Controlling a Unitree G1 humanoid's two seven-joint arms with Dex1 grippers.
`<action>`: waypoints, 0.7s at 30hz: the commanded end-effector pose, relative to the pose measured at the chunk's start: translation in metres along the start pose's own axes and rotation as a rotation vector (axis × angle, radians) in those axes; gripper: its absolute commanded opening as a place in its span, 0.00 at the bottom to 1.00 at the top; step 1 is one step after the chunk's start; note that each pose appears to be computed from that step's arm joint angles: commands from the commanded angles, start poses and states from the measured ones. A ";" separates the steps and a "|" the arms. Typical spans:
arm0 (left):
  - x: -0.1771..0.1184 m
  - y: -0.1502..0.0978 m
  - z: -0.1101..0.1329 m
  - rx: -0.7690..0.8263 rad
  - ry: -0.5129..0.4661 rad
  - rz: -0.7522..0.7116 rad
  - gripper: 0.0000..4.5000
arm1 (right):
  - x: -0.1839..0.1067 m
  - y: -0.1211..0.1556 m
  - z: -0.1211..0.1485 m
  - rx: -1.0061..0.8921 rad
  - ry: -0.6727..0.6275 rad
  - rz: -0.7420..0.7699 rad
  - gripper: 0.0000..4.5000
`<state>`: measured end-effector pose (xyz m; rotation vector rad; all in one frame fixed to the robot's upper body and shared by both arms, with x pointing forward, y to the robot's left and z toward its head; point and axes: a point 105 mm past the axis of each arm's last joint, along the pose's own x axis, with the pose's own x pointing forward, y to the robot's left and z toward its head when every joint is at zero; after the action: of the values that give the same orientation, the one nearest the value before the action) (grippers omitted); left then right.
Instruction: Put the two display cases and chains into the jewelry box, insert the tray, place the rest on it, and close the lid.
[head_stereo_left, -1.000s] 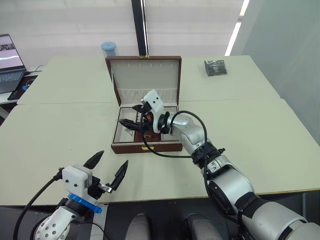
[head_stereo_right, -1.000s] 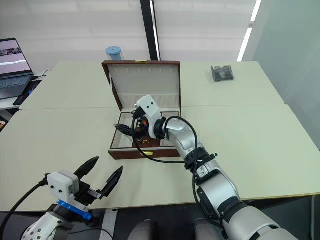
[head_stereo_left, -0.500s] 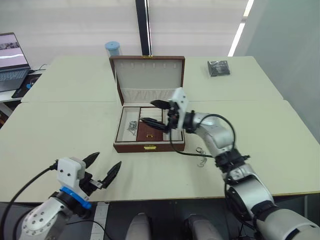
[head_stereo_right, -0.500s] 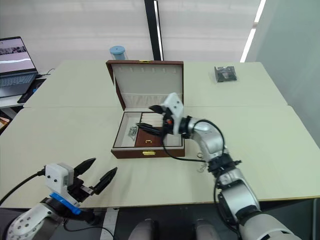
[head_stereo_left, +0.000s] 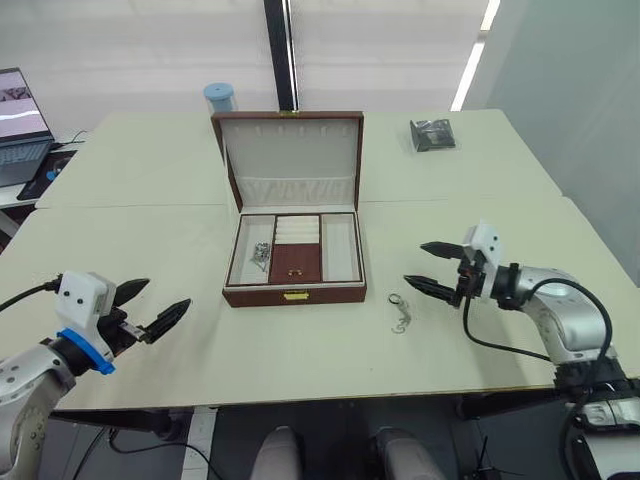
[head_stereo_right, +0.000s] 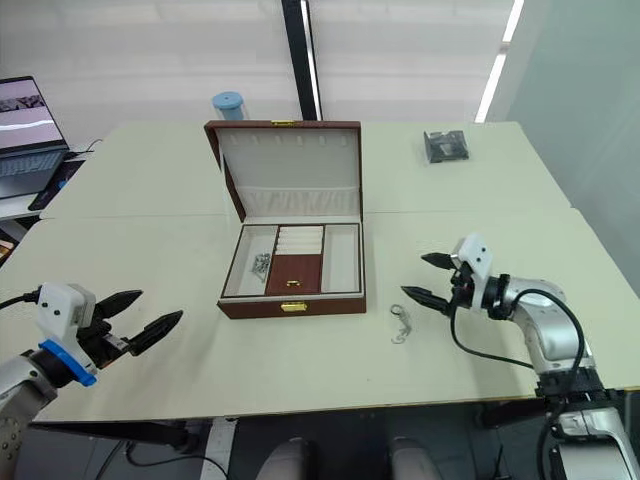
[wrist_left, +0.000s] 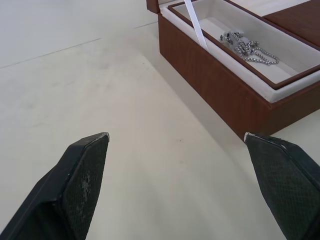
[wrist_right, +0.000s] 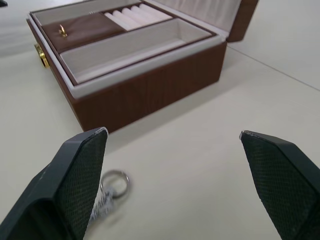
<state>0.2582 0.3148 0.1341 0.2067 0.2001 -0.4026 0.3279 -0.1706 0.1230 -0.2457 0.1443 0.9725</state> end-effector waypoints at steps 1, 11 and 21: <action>-0.007 0.018 0.012 0.040 -0.002 0.018 1.00 | -0.020 -0.009 0.007 -0.049 -0.015 -0.058 1.00; -0.008 0.033 0.015 0.051 0.016 0.024 1.00 | -0.054 -0.025 -0.017 -0.030 0.061 -0.170 1.00; -0.010 0.033 0.016 0.056 0.019 0.032 1.00 | -0.053 -0.026 -0.020 -0.030 0.063 -0.168 1.00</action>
<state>0.2662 0.3402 0.1388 0.2259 0.2467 -0.3905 0.3177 -0.2291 0.1070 -0.2800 0.2080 0.8096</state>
